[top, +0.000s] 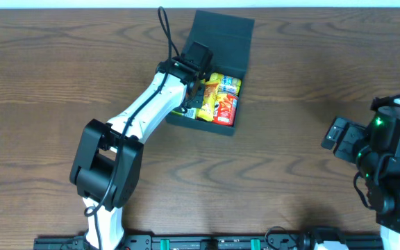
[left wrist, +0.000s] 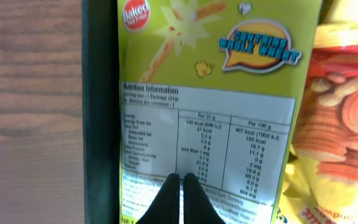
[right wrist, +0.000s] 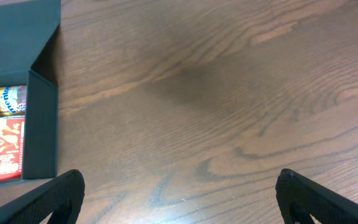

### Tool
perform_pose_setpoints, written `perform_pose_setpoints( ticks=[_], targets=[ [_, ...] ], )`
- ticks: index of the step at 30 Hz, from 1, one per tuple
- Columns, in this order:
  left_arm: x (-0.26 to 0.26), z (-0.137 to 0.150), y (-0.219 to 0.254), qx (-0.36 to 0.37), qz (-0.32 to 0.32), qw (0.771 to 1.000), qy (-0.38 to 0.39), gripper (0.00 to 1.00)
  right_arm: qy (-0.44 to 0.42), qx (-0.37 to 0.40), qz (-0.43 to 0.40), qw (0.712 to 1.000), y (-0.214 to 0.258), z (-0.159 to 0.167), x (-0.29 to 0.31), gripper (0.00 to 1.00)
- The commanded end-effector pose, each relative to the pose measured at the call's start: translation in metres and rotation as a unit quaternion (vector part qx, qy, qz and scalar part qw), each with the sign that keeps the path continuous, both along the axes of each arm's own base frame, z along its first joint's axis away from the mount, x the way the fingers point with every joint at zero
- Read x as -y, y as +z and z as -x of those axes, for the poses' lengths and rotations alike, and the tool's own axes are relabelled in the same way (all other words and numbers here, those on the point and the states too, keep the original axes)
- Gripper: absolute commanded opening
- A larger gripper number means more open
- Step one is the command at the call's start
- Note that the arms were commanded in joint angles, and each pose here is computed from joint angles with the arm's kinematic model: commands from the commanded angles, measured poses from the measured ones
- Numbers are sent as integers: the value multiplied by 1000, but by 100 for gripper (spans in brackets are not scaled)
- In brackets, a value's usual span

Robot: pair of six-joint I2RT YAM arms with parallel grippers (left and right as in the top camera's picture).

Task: Pack container
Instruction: 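Release the juice carton and withdraw the left gripper to the left, then move the right gripper to the top edge of the raised lid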

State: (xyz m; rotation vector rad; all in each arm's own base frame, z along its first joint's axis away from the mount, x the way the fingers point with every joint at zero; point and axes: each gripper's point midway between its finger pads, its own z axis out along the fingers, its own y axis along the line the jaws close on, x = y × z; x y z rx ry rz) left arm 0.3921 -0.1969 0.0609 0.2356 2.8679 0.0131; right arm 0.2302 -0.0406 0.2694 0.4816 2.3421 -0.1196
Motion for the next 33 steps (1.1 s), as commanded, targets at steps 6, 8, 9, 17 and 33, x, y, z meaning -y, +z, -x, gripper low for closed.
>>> perform_pose_setpoints(
  ticks=[6,8,9,17,33],
  targets=[
    [4,1,92,70,45,997,-4,6,-4,-1,-2,1000,-1,1,1,99],
    [-8,0,126,117,37,992,7,6,-4,-1,-2,1000,-1,1,1,99],
    [-16,1,141,139,30,990,15,6,-4,-1,-2,1000,-1,1,1,99],
    [-125,32,217,190,23,973,126,6,-4,12,-2,1000,3,-4,1,99],
    [-306,84,179,62,16,920,388,95,93,17,-134,986,-5,-42,-59,99]
  ],
)
